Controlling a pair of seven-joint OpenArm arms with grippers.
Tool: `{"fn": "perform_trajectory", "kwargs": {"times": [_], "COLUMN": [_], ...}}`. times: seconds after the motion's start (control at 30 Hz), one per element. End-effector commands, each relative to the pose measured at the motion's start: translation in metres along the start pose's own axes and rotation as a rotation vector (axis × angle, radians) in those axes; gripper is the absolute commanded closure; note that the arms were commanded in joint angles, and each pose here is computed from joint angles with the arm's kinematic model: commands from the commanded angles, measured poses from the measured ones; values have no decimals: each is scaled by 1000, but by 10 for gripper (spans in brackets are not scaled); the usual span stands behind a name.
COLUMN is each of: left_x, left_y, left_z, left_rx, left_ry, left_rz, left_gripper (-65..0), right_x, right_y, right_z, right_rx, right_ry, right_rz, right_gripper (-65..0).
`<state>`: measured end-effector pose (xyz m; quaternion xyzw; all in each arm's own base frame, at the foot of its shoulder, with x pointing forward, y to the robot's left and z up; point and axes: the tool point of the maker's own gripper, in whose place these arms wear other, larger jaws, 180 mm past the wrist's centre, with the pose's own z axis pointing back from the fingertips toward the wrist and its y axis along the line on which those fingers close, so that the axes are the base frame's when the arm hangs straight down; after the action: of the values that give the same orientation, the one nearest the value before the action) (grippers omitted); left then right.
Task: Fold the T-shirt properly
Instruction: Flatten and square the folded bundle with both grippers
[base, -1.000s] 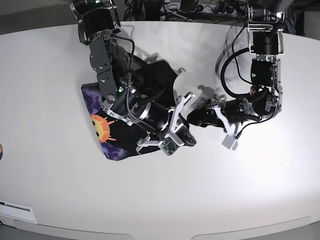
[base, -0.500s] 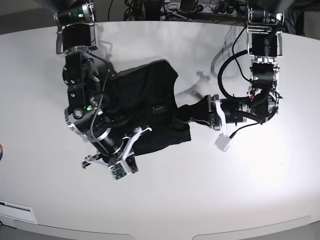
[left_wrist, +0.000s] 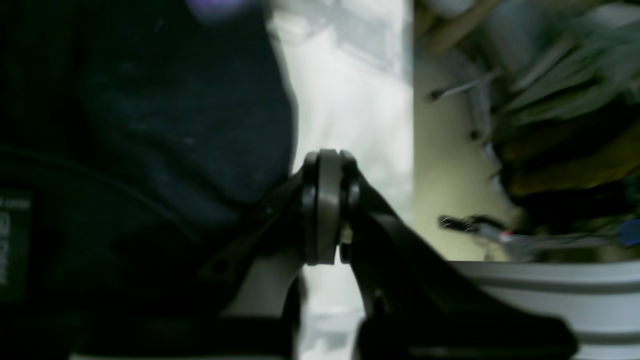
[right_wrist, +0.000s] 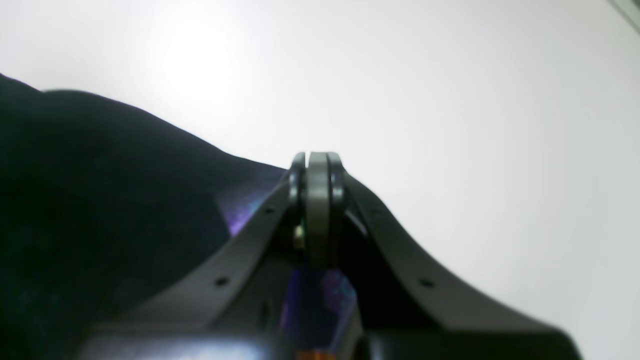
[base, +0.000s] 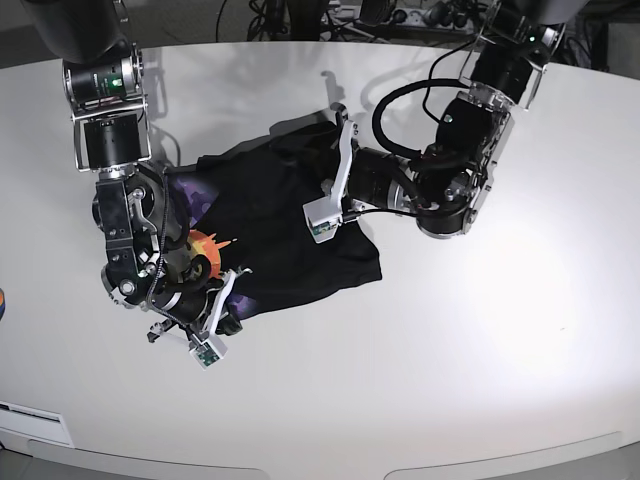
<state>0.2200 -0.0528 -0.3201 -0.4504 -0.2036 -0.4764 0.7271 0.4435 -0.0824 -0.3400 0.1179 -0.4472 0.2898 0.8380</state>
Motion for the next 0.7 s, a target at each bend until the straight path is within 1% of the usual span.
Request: {"fn": "perform_trajectory", "kwargs": {"times": [0.0,0.1,0.2,0.3,0.43,0.5,0.57,0.67], "left_x": [17,5,-10,-24,-38,-46,-53,-51], "left_y": [3,15,30,50,73,83,91,105], "left_z": [4,-2,-4,-2,12,24,35,49], "left_rx": [20,96,168,237,313,357,397,469], "left_ry": [-38,17,63,106,148,168,181,157], "left_rz": [-51,-77,-78,-69,-66,-74,-88,-141], "left_gripper": [0,0,0,0,0,0,0,0], "right_x": [30,24,1,-23,-63,-85,-110,-138], "right_y": [-10,-9,-4,-4,-8,-5,2,11], "right_z": [3,-3,-5,3,23,38,55,84], "right_rx": [-6,16,48,68,65,62,55,18], "right_ry": [-76,-46,20,68,149,174,210,233], "right_rz": [12,15,10,-39,-71,-99,-107,-134], "right_gripper": [0,0,0,0,0,0,0,0]}}
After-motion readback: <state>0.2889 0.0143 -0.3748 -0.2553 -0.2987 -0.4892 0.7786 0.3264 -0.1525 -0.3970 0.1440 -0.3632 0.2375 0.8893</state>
